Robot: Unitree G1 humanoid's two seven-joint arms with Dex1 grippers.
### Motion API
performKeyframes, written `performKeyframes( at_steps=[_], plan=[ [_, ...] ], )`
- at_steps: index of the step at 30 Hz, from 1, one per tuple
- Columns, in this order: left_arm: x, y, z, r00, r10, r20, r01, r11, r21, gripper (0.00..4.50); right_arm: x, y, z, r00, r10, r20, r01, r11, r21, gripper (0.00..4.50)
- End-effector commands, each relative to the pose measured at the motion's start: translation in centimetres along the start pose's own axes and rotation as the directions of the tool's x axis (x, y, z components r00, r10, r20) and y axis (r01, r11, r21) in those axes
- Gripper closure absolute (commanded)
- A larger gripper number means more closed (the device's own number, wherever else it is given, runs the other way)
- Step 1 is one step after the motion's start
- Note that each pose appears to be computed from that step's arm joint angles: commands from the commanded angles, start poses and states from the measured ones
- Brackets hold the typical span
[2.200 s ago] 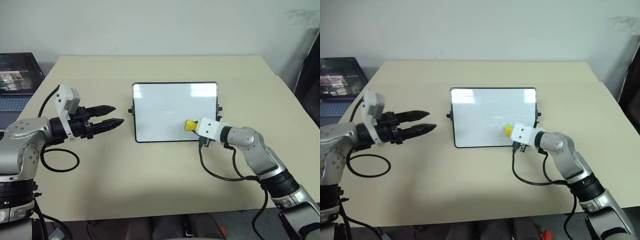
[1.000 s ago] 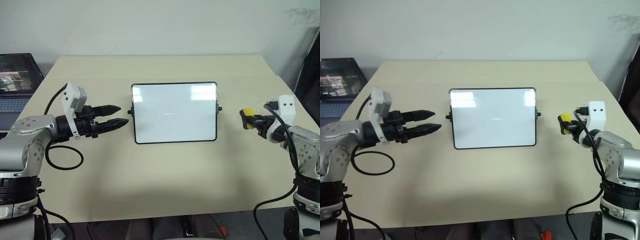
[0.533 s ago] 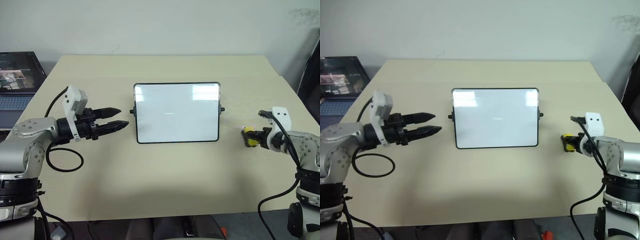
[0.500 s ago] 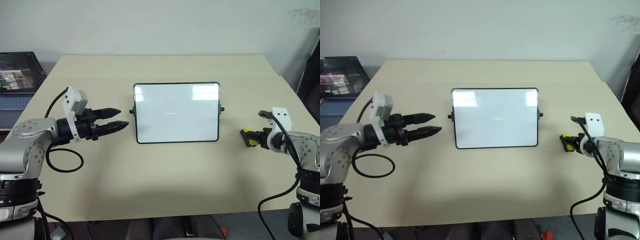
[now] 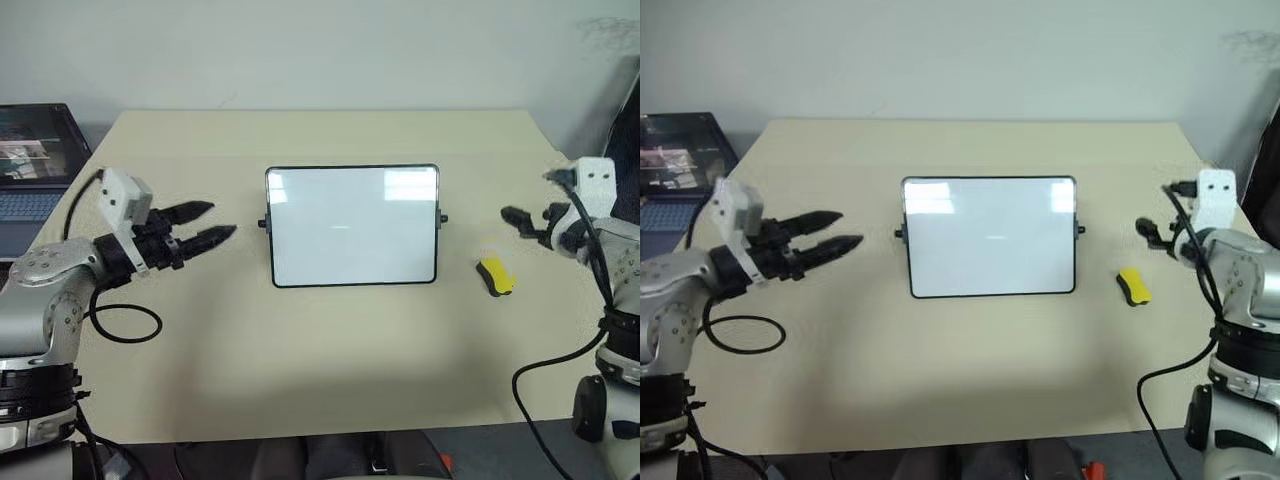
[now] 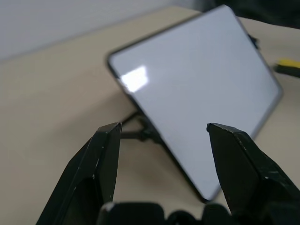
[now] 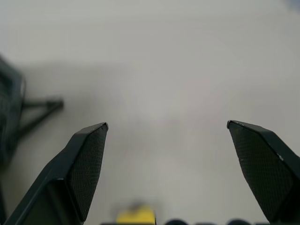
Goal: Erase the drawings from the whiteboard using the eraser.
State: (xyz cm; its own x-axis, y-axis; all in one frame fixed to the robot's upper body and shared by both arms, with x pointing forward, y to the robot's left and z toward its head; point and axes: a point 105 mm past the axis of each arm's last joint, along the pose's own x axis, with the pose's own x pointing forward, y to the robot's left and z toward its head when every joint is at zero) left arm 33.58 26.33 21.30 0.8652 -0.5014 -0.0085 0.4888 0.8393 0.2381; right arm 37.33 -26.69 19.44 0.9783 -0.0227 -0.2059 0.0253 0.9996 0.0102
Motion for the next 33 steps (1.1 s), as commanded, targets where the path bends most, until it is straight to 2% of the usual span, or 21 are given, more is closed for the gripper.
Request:
performKeyframes(
  at_steps=[1, 3, 5, 7, 9, 12, 14, 17, 22, 29, 33],
  plan=[
    [-0.6, 3.6, 1.2, 0.964, 0.250, 0.087, -0.256, 0.964, 0.071, 1.36, 0.3, 0.0, 1.3, 0.985, -0.022, 0.173, 0.022, 1.000, 0.001, 0.02],
    [-0.8, 5.0, 1.3, 0.922, 0.364, 0.133, -0.374, 0.926, 0.059, 1.36, 0.5, 0.0, 0.6, 0.973, -0.034, 0.230, 0.027, 0.999, 0.033, 0.02],
    [-0.7, 5.9, 1.1, 0.860, 0.482, 0.164, -0.495, 0.868, 0.042, 1.36, 0.6, 0.1, -0.2, 0.962, -0.040, 0.271, 0.051, 0.998, -0.031, 0.02],
    [-0.5, 5.7, 0.9, 0.776, 0.596, 0.207, -0.592, 0.801, -0.087, 1.36, 0.7, 0.4, -0.9, 0.943, -0.042, 0.330, 0.043, 0.999, 0.004, 0.02],
    [-0.4, 4.9, 0.4, 0.737, 0.638, 0.223, -0.637, 0.766, -0.087, 1.36, 0.8, 0.5, -1.5, 0.927, -0.058, 0.370, 0.046, 0.998, 0.041, 0.02],
    [-0.2, 3.8, -0.6, 0.715, 0.663, 0.220, -0.659, 0.745, -0.102, 1.36, 1.1, 0.7, -2.0, 0.919, -0.056, 0.391, 0.043, 0.998, 0.042, 0.02],
    [-0.1, 3.2, -2.0, 0.695, 0.697, 0.178, -0.679, 0.717, -0.158, 1.36, 1.4, 0.8, -2.4, 0.917, -0.053, 0.396, 0.035, 0.998, 0.051, 0.02],
    [0.1, 2.0, -4.2, 0.704, 0.698, 0.130, -0.680, 0.715, -0.159, 1.36, 1.7, 0.6, -2.7, 0.911, -0.058, 0.408, 0.036, 0.997, 0.061, 0.02],
    [-0.4, 0.7, -6.9, 0.683, 0.727, 0.070, -0.709, 0.683, -0.174, 1.36, 2.3, 1.9, -1.9, 0.892, -0.002, 0.452, -0.031, 0.997, 0.067, 0.02],
    [0.2, 1.7, -6.1, 0.696, 0.711, 0.101, -0.691, 0.701, -0.174, 1.36, 3.3, 4.4, -1.1, 0.880, 0.035, 0.473, -0.064, 0.997, 0.045, 0.02],
    [-0.5, 2.4, -5.9, 0.677, 0.728, 0.107, -0.710, 0.684, -0.168, 1.36, 3.4, 4.3, -1.5, 0.886, 0.027, 0.463, -0.063, 0.996, 0.064, 0.02]
  ],
)
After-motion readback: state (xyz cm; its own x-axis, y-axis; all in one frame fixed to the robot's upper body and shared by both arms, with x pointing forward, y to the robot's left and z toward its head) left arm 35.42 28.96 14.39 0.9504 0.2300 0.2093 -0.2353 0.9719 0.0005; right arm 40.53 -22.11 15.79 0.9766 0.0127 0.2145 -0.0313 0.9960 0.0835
